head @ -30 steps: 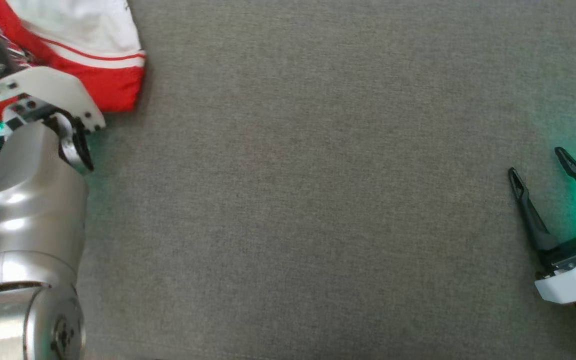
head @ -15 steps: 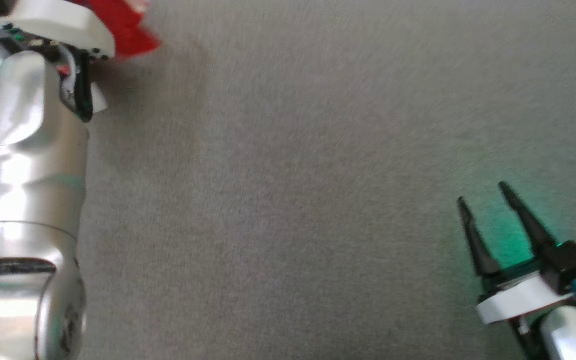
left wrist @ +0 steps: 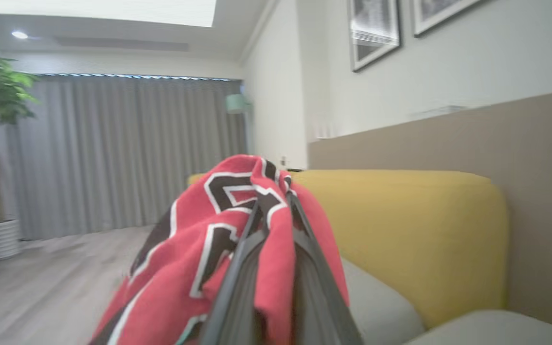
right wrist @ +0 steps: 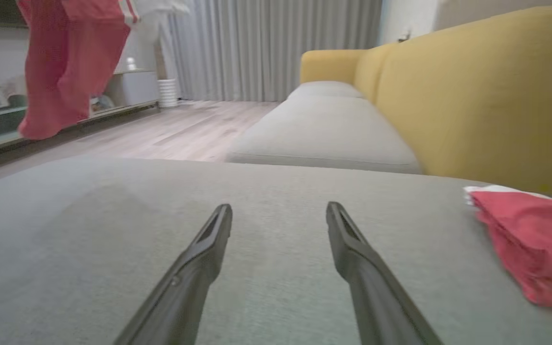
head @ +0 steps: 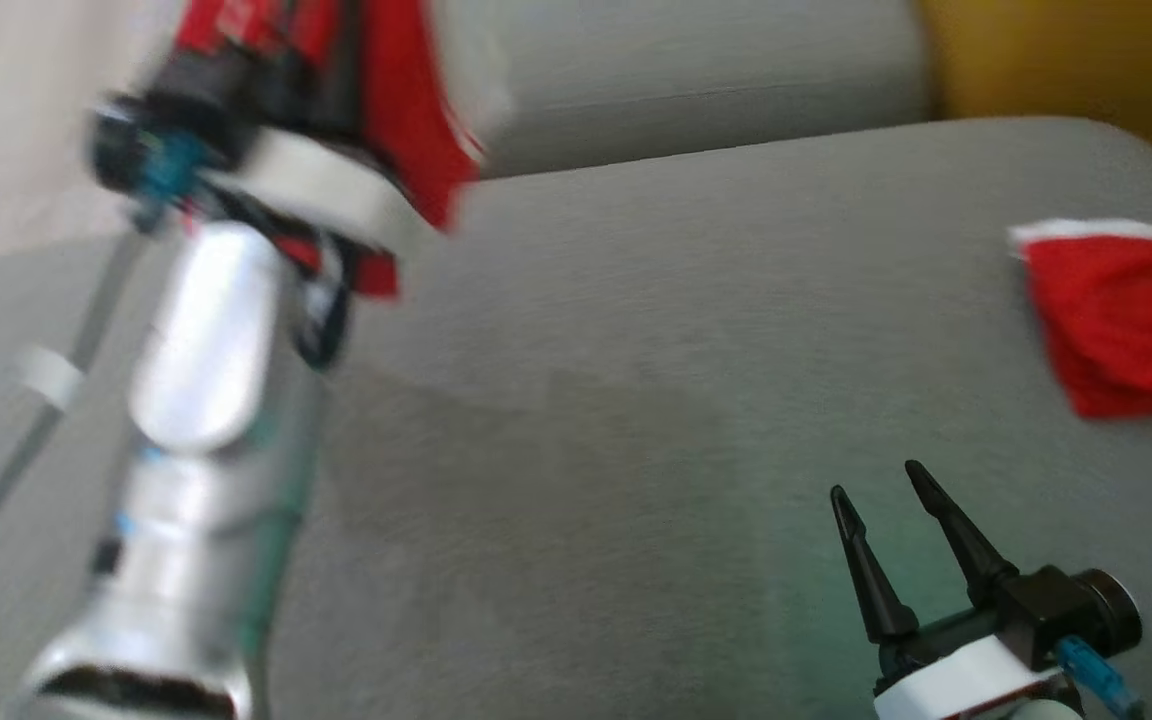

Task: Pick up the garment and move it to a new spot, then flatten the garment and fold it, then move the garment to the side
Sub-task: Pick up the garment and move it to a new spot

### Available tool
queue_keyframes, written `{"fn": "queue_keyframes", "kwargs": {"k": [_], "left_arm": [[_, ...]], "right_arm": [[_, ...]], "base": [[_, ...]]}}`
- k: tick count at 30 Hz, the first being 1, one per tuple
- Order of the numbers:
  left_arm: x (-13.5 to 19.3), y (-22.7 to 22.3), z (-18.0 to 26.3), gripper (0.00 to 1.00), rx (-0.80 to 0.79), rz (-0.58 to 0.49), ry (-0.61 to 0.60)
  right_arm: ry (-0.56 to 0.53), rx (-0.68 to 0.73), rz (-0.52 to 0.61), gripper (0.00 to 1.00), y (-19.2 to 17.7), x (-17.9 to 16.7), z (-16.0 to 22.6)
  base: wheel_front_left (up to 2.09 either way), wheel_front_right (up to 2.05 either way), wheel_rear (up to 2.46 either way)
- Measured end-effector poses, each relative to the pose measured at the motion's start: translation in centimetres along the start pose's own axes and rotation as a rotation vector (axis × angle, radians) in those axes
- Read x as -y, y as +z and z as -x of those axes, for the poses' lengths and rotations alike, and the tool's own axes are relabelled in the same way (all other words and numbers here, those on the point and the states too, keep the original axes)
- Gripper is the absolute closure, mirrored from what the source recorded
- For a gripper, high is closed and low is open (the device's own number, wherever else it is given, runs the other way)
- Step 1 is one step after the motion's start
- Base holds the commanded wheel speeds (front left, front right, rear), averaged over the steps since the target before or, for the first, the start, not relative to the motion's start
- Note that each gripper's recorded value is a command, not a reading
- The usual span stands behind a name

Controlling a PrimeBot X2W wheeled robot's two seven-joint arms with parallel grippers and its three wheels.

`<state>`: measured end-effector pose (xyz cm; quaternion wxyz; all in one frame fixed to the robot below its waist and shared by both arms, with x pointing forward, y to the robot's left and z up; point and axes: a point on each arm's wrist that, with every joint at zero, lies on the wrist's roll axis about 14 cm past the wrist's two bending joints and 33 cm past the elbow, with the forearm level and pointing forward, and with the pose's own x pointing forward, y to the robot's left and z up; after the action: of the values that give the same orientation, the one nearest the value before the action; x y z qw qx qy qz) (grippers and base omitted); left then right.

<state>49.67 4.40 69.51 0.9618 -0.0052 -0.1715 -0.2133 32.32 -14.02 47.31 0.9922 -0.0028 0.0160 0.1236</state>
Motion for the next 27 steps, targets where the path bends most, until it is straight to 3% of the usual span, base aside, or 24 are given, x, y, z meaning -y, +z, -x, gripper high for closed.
{"fn": "queue_keyframes", "kwargs": {"k": [8,13,14,15,16,17,21,27], "left_arm": [[12.8,-9.1,3.8,1.00,-0.221,0.139,-0.281],[17.0,-14.6,7.1,1.00,-0.346,0.201,-0.374],[17.6,-16.1,7.9,0.88,-0.389,0.224,-0.389],[18.0,-17.5,8.6,0.67,-0.428,0.244,-0.393],[18.1,-18.9,9.2,0.20,-0.464,0.243,-0.390],[18.2,-20.1,9.9,0.00,-0.493,0.224,-0.394],[17.7,-21.7,10.3,0.00,-0.516,0.217,-0.338],[15.8,-15.4,8.8,0.00,-0.291,0.145,-0.203]], "right_arm": [[-0.179,0.030,-0.010,0.00,0.6,3.7,4.1],[-0.208,0.001,-0.023,0.00,-0.1,4.1,4.4],[-0.206,-0.007,-0.025,0.00,-0.3,4.1,4.1],[-0.203,-0.009,-0.026,0.00,-0.3,4.0,3.7],[-0.201,-0.009,-0.026,0.00,-0.2,4.1,3.2],[-0.199,-0.006,-0.025,0.00,-0.1,4.1,2.7],[-0.191,-0.015,-0.028,0.00,-0.2,4.1,1.5],[-0.191,-0.031,-0.053,0.00,-1.1,3.8,1.7]], "base": [[0.00,0.00,0.00],[0.00,0.00,0.00],[0.00,0.00,0.00],[0.00,0.00,0.00],[0.00,0.00,0.00],[0.00,0.00,0.00],[0.00,0.00,0.00],[0.00,0.00,0.00]]}}
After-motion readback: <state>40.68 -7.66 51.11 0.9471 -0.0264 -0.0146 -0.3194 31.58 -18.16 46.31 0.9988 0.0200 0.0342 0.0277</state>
